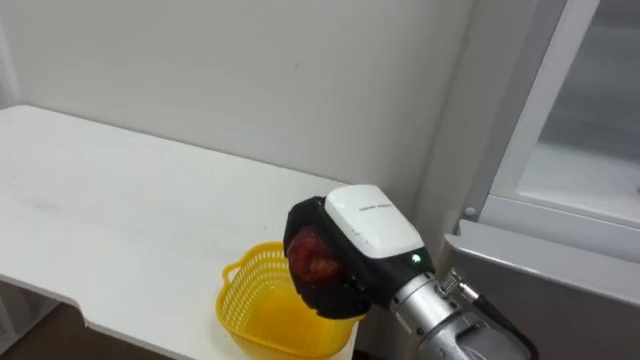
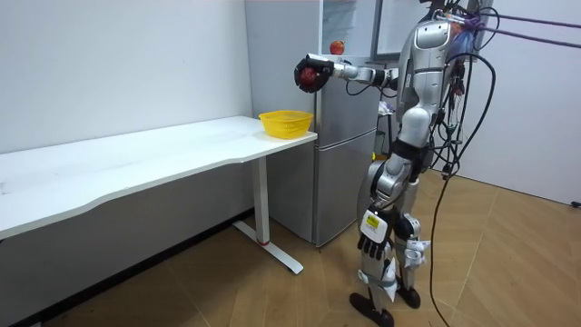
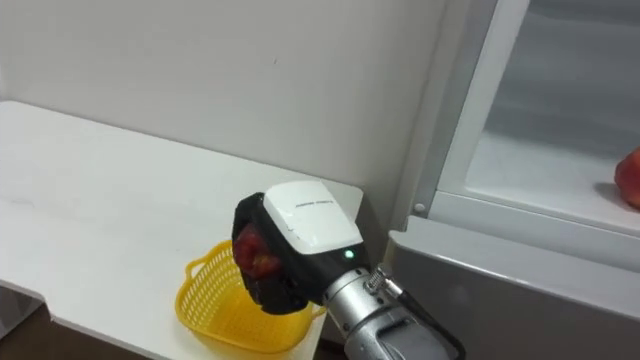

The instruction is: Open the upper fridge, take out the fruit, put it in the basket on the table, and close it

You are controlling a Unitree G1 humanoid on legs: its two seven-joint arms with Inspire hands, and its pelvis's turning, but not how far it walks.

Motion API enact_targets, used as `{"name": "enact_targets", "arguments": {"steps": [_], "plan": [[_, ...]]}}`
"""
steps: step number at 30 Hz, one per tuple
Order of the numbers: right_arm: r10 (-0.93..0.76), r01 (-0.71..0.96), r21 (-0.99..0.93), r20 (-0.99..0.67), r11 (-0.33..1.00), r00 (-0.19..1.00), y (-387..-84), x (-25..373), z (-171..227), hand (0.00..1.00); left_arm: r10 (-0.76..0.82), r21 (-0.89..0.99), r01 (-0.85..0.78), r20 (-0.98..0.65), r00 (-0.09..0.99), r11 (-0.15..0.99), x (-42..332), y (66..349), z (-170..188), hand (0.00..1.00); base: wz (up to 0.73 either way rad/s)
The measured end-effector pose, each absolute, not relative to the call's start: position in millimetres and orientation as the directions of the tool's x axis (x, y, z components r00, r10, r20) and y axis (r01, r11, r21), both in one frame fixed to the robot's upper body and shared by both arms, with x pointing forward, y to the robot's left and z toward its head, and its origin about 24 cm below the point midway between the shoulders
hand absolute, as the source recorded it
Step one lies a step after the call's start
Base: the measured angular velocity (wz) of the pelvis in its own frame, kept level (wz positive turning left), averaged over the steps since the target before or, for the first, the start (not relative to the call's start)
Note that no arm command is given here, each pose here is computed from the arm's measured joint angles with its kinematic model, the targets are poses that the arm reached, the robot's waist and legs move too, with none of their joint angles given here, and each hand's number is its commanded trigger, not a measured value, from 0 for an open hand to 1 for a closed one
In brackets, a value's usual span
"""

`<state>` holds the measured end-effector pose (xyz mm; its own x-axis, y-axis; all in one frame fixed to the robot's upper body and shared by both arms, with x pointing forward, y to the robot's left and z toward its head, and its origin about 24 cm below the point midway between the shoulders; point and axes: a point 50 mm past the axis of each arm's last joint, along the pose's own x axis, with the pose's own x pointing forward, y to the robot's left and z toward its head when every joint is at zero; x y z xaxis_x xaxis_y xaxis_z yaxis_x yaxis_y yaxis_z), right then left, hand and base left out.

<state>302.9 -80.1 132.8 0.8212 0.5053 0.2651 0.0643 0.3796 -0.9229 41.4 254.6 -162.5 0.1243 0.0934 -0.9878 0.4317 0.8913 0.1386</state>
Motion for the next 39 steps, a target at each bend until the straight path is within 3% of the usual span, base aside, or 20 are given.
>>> {"name": "enact_targets", "arguments": {"steps": [39], "plan": [[0.431, -0.081, -0.944, 0.069, 0.321, 0.900, -95.6, 319.7, 101.8, 1.00, 0.101, 0.153, 0.416, -0.984, 0.145, 0.897, 49.2, 258.9, -159.5, 0.00, 0.02]]}}
